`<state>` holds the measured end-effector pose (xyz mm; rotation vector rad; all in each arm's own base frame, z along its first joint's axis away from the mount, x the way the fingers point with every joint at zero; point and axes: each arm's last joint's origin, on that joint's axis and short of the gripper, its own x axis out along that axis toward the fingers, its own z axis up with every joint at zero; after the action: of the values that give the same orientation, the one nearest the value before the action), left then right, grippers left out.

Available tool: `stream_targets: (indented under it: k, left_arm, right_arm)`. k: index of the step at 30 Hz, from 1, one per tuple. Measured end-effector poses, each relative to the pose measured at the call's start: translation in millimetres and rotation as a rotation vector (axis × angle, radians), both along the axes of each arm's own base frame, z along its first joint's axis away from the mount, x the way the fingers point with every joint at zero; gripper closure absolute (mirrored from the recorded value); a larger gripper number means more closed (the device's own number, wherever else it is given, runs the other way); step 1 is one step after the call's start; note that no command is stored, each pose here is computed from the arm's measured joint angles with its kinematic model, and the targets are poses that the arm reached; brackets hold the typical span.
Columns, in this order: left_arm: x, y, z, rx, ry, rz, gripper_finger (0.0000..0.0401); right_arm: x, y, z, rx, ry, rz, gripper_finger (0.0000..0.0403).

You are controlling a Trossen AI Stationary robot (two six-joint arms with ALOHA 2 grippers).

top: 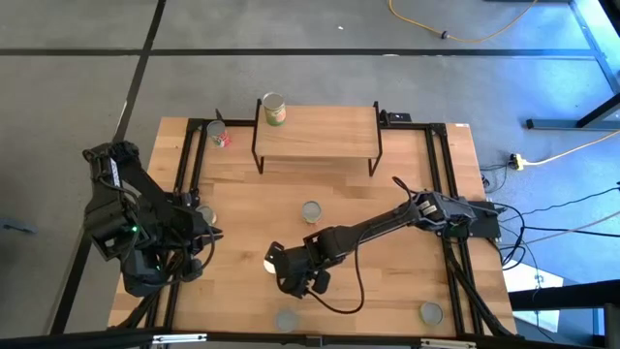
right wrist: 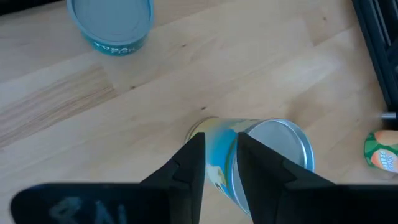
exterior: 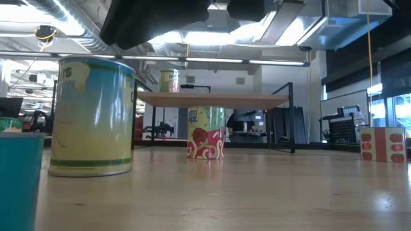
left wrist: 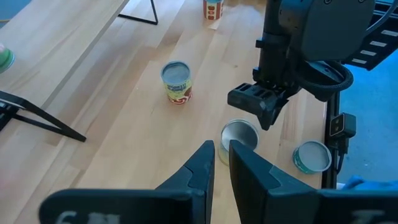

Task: Pick and place cans onto a shelf
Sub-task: Put the canned carrots on the shelf

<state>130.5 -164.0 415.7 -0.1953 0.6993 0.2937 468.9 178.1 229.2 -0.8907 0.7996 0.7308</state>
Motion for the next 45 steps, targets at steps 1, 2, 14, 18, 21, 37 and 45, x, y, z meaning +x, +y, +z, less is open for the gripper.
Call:
stream_targets:
  k: [1,2,14,18,21,37,45]
  left_arm:
    - [0.1,0.0,0.0,0.0,0.0,0.0,0.036]
    - [0.0,0.1,0.1,0.0,0.0,0.0,0.036]
    - [0.0,0.0,0.1,-0.001,0.0,0.0,0.036]
    - [0.0,0.0,0.1,-0.001,0.0,0.0,0.036]
    - [0.0,0.1,0.1,-0.001,0.0,0.001,0.036]
    - [0.0,0.0,0.1,-0.001,0.0,0.0,0.036]
    - [0.1,0.0,0.1,-0.001,0.0,0.0,0.036]
  right_arm:
    - [0.0,0.0,0.2,0.0,-0.001,0.0,0.0309]
    - [0.0,0.0,0.0,0.0,0.0,0.0,0.0309]
    - [7.2,-18.1,0.5,0.02,-0.001,-0.071,0.0309]
    - [7.5,-23.1,-0.4,0.039,0.023,-0.095,0.0309]
    - [7.3,-22.4,-0.6,0.041,0.024,-0.091,0.0309]
    - [8.6,-22.8,-3.3,0.082,0.044,-0.065,0.0309]
    - [15.0,-21.4,-19.0,0.072,0.048,-0.066,0.0308]
